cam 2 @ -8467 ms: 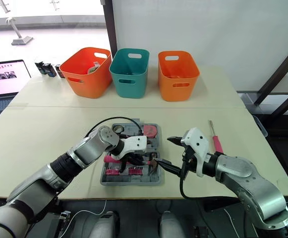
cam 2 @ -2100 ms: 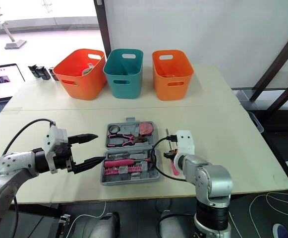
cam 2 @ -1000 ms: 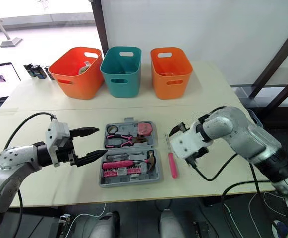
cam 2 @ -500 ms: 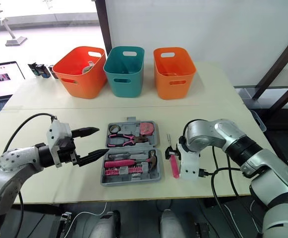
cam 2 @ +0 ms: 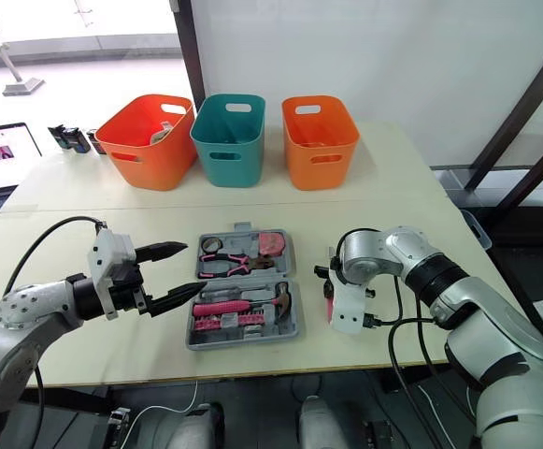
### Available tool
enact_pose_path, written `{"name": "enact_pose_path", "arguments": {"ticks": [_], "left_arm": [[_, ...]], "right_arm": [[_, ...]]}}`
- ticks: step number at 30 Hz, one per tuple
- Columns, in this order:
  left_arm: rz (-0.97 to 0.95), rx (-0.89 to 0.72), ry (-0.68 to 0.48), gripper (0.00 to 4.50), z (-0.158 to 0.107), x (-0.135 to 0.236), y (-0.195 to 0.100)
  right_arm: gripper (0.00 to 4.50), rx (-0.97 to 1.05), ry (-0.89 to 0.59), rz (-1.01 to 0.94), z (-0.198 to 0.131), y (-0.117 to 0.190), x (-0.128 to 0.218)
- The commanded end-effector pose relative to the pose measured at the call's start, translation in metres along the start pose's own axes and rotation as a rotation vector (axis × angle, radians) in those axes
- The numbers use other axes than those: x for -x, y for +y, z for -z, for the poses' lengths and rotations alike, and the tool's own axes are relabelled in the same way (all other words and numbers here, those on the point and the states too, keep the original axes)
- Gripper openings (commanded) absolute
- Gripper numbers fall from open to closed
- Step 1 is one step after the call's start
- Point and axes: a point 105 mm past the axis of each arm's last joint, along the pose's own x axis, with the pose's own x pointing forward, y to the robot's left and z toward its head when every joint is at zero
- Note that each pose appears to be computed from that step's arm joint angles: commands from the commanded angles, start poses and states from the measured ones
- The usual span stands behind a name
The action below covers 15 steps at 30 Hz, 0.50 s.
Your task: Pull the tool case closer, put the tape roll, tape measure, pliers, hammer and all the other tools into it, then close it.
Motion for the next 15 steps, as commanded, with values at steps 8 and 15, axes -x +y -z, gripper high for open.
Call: {"name": "enact_pose_path", "arguments": {"ticks": [8,15], "left_arm": [[-0.017,-0.030,-0.052,4.50,-0.011,-0.001,0.008],[-0.010,-0.035,-0.060,4.50,-0.008,-0.005,0.011]], "right_arm": [[0.57,-0.616,-0.174,0.254,-0.005,-0.019,0.077],[0.57,-1.426,-0.478,0.159,-0.019,-0.013,0.107]]}}
